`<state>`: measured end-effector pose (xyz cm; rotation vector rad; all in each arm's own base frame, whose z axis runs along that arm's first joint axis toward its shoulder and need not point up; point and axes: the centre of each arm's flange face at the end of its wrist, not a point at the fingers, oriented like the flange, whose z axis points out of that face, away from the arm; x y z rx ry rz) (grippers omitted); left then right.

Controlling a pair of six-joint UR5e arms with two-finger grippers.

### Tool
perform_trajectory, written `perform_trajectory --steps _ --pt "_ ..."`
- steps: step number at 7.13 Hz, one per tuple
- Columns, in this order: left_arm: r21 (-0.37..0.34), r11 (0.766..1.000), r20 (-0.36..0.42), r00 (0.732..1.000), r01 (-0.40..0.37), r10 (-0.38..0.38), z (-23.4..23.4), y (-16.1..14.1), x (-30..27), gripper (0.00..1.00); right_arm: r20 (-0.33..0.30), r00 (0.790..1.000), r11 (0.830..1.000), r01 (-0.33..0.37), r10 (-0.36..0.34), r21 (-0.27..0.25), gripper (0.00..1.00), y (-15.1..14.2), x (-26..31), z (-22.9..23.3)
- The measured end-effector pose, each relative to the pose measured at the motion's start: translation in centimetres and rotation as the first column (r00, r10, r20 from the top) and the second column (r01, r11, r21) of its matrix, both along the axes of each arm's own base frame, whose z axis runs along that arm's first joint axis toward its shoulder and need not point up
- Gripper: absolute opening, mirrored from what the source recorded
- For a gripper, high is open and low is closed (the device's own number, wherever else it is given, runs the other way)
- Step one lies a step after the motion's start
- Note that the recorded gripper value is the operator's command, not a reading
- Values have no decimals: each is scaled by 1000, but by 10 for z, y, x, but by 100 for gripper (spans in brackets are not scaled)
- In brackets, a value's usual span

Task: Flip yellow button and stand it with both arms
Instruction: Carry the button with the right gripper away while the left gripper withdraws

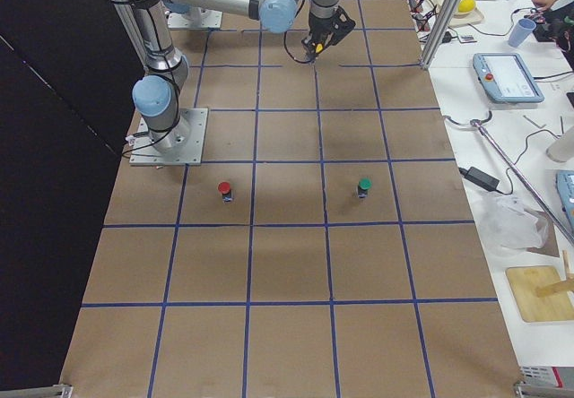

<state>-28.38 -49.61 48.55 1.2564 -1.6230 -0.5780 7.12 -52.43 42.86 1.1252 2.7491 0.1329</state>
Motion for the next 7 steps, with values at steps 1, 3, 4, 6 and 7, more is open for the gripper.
perform_trajectory --steps 1,3,4,6,7 --pt "-46 999 92 996 27 -23 2 4 -7 75 -65 997 999 42 -40 30 2 2 -34 -16" --pt "-120 982 295 949 149 -108 2 12 -13 76 -229 960 985 170 -161 19 4 8 -90 -55" --pt "-135 963 400 902 233 -162 4 12 -8 78 -303 931 978 208 -202 -13 4 12 -101 -74" --pt "-110 900 592 755 422 -282 14 10 15 79 -411 868 960 267 -278 -85 5 11 -133 -111" --pt "-85 863 665 673 497 -322 16 10 27 80 -428 845 947 298 -320 -118 6 7 -153 -124"
